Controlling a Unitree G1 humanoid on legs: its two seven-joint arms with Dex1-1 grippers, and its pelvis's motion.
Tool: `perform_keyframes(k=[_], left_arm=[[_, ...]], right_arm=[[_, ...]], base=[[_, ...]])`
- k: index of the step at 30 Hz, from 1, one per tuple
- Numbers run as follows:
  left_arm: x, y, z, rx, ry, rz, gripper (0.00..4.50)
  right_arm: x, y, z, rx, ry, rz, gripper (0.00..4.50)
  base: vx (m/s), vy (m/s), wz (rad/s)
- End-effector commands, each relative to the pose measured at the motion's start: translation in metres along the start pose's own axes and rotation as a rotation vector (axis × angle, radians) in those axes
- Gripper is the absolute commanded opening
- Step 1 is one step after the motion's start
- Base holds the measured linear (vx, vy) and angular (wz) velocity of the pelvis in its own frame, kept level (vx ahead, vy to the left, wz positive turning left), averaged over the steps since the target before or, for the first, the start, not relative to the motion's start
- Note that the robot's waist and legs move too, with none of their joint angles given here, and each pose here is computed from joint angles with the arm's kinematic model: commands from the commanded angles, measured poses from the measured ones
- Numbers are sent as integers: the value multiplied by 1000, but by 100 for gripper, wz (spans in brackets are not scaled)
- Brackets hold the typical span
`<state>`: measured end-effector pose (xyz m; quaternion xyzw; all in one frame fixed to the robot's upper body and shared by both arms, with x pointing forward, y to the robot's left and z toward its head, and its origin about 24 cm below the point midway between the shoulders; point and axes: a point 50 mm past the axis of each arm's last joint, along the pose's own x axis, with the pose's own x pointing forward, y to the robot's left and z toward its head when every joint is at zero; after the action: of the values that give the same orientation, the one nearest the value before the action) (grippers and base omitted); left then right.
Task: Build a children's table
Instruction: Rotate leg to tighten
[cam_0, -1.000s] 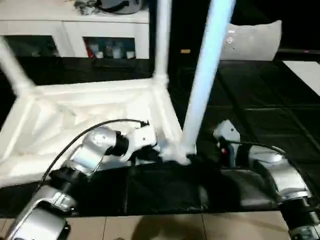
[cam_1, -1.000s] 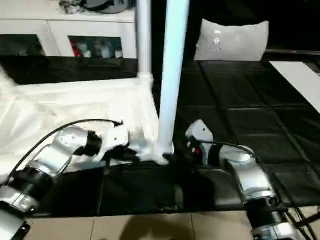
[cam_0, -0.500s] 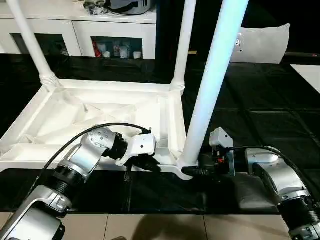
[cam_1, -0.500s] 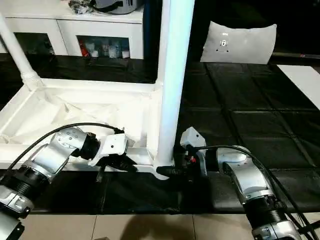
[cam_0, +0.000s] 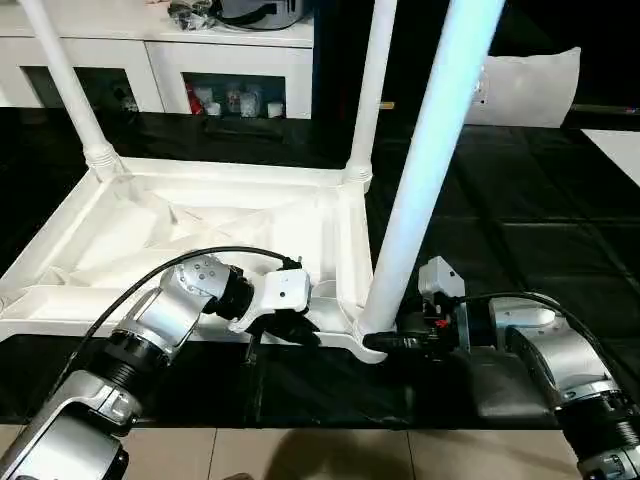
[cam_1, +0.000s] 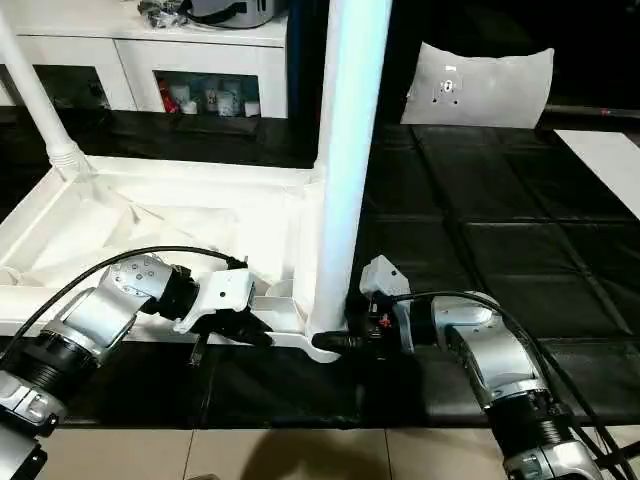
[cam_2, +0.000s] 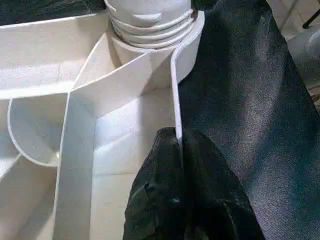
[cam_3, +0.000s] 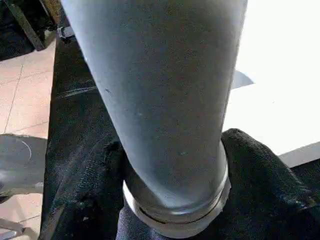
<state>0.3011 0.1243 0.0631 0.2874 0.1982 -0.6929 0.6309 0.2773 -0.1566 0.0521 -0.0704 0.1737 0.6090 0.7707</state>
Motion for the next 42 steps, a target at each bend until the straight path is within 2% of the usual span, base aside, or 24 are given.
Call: perform_keyframes(k=[1, 5, 6, 10, 13, 15, 16, 19, 20, 21, 23, 25, 29, 31, 32, 34, 35, 36, 40, 42], left_arm=[[7, -5, 2, 17, 22, -56, 0], [10, 2, 6, -88, -20, 42, 0], [14, 7, 10, -147, -47, 119, 0], [24, 19, 17, -262, -83, 280, 0], [38, 30, 27, -354, -125, 420, 0], [39, 31, 29, -364, -128, 441, 0], [42, 37, 36, -391, -149, 500, 0], [46, 45, 48, -409, -169, 596, 0], [46, 46, 49, -407, -170, 601, 0], [47, 46, 50, -407, -170, 603, 0], [47, 45, 49, -367, -143, 594, 0], [47, 45, 49, -367, -143, 594, 0], [44, 42, 42, -333, -112, 571, 0], [41, 39, 37, -311, -101, 545, 0], [40, 38, 36, -302, -101, 532, 0], [39, 36, 34, -291, -99, 515, 0], [34, 33, 29, -256, -95, 465, 0], [34, 33, 29, -256, -95, 465, 0], [27, 29, 21, -205, -75, 405, 0], [24, 28, 19, -193, -72, 385, 0]], right_arm=[[4, 6, 7, -27, -29, 38, 264], [13, 9, 7, -2, -60, -13, 264], [21, 6, 7, 32, -70, -102, 263], [37, 4, 6, 72, -91, -240, 263], [54, -7, 11, 161, -130, -449, 263], [56, -9, 12, 172, -131, -484, 263], [59, -16, 14, 224, -140, -598, 262], [66, -24, 14, 320, -129, -748, 262], [67, -23, 15, 304, -131, -733, 262], [67, -22, 15, 290, -133, -719, 297], [66, -20, 15, 268, -145, -705, 332], [66, -20, 15, 268, -145, -705, 338], [62, -19, 15, 251, -164, -705, 388], [55, -20, 15, 222, -176, -703, 399], [51, -21, 15, 212, -185, -700, 418], [48, -21, 15, 201, -197, -696, 431], [35, -20, 17, 140, -214, -643, 438], [35, -20, 17, 140, -214, -643, 445], [19, -15, 16, 51, -196, -516, 445], [15, -14, 15, 35, -185, -477, 445]], base=[[0, 0, 0], [0, 0, 0], [0, 0, 0], [0, 0, 0], [0, 0, 0], [0, 0, 0], [0, 0, 0], [0, 0, 0], [0, 0, 0], [0, 0, 0], [0, 0, 0], [0, 0, 0], [0, 0, 0], [0, 0, 0], [0, 0, 0], [0, 0, 0], [0, 0, 0], [0, 0, 0], [0, 0, 0], [0, 0, 0]])
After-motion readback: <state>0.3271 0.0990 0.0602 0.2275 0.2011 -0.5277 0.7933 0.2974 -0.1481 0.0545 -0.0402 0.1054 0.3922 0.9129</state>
